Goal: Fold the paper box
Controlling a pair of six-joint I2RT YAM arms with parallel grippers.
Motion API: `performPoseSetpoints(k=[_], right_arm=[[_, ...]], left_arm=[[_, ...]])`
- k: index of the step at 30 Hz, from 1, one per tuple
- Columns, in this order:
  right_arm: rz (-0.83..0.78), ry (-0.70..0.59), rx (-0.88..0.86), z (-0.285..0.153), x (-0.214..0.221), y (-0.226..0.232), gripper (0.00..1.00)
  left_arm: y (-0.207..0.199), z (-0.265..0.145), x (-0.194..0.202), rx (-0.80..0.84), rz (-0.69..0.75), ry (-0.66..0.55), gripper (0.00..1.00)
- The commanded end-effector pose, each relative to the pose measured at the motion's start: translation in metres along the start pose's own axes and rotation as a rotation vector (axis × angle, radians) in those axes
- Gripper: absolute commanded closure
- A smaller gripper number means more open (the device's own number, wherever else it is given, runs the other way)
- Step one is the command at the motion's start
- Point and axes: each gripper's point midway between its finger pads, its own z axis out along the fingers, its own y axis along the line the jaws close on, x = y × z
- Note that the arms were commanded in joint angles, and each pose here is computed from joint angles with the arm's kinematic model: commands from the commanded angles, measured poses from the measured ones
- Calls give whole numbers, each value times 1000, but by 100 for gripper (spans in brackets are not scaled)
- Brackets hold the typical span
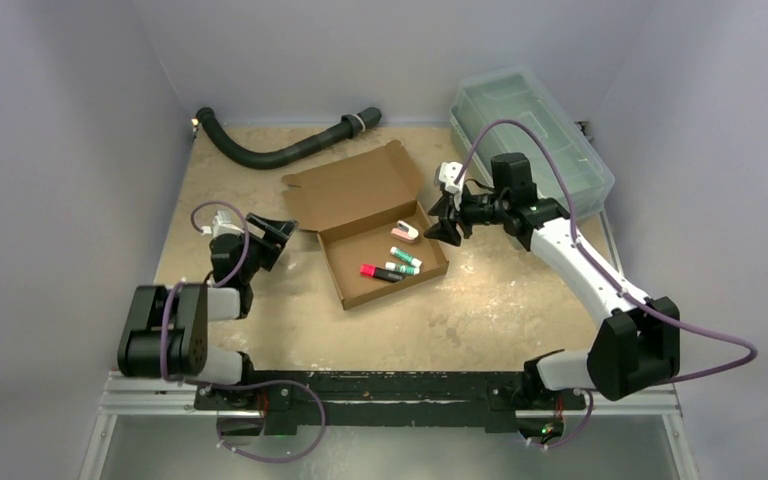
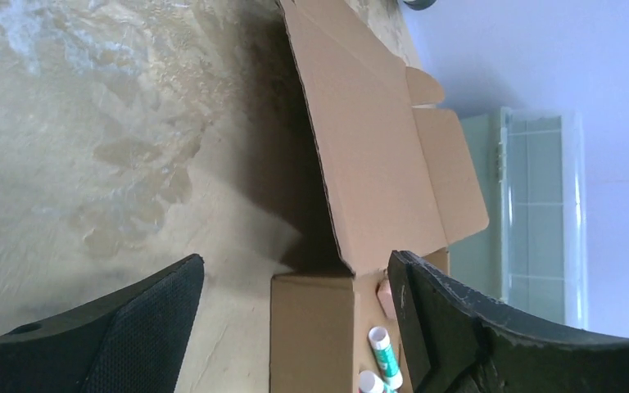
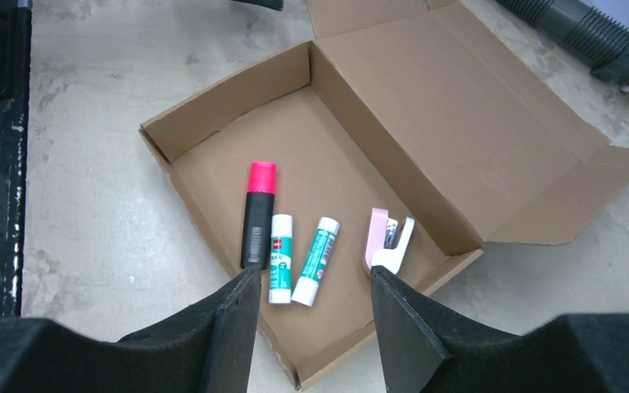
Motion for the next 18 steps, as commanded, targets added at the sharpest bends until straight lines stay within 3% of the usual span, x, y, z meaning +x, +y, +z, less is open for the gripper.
performPoseSetpoints(k=[1,6,18], right_arm=[[-7,-12,-45,3,1,7,46],[-5,-8,-59,5,5,9,46],[5,10,-66,8,12,8,46]], left_arm=[[-56,16,-27,271,-25,-15,18],[-54,36,-35,316,-51,1,24],[-26,80,-24,298,-105,96,64]])
